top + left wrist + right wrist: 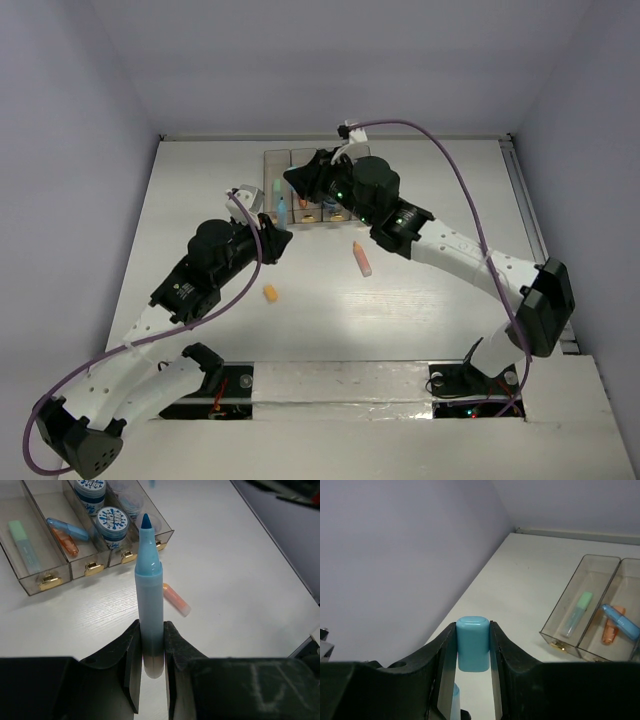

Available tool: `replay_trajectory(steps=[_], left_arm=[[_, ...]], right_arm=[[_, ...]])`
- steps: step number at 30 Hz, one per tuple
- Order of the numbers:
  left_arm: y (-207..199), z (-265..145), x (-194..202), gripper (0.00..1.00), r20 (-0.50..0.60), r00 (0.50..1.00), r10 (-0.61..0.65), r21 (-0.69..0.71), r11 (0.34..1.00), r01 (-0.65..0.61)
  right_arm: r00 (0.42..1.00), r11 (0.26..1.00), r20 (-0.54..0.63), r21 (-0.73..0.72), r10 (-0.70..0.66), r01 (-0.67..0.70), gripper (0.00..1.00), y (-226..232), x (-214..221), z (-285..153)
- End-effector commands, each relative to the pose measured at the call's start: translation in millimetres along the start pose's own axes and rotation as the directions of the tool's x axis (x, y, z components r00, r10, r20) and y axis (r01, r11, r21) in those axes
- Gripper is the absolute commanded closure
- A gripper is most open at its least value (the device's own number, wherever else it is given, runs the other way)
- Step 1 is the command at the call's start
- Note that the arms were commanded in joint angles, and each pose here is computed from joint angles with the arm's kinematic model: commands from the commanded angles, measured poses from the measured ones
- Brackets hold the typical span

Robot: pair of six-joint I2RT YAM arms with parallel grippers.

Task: Sort the stationery into containers
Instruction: Close the pen cap on the pen.

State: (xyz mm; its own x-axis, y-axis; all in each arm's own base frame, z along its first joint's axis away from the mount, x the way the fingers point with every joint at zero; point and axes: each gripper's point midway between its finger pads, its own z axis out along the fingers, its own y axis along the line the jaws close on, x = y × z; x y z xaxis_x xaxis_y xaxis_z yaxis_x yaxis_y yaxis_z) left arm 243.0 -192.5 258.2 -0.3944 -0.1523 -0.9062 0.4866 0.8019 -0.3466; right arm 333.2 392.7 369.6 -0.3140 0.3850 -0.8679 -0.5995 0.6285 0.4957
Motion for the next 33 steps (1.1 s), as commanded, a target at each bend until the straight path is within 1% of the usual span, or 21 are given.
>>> replay_trajectory(steps=[1,10,17,22,29,33], left_arm=[[-13,-3,-21,1.00,0.072,0.997,0.017,0.056,0.998,-0.021],[-10,-2,-17,1.00,0.056,0.998,0.017,0.042,0.999,-0.019],[-9,-2,-16,1.00,0.053,0.999,0.008,0.036,0.999,-0.010],[-6,-2,-16,1.00,0.051,0.999,0.012,0.015,1.000,-0.013],[-2,-2,-17,1.00,0.054,0.998,0.017,-0.007,1.000,-0.016],[-1,-3,-19,1.00,0.060,0.998,0.018,-0.011,1.000,-0.018]], right_arm=[[0.998,0.995,0.039,-0.093,0.050,-0.046,1.00,26,-14,12],[0.998,0.996,0.053,-0.085,0.037,-0.033,1.00,29,-10,18],[0.995,0.996,0.095,-0.089,0.033,-0.025,1.00,33,-19,11],[0.996,0.994,0.091,-0.111,0.022,-0.012,1.00,43,-18,4],[0.995,0.995,0.102,-0.102,0.005,0.005,1.00,42,-23,-2],[0.995,0.994,0.096,-0.108,-0.006,0.016,1.00,48,-18,-3]])
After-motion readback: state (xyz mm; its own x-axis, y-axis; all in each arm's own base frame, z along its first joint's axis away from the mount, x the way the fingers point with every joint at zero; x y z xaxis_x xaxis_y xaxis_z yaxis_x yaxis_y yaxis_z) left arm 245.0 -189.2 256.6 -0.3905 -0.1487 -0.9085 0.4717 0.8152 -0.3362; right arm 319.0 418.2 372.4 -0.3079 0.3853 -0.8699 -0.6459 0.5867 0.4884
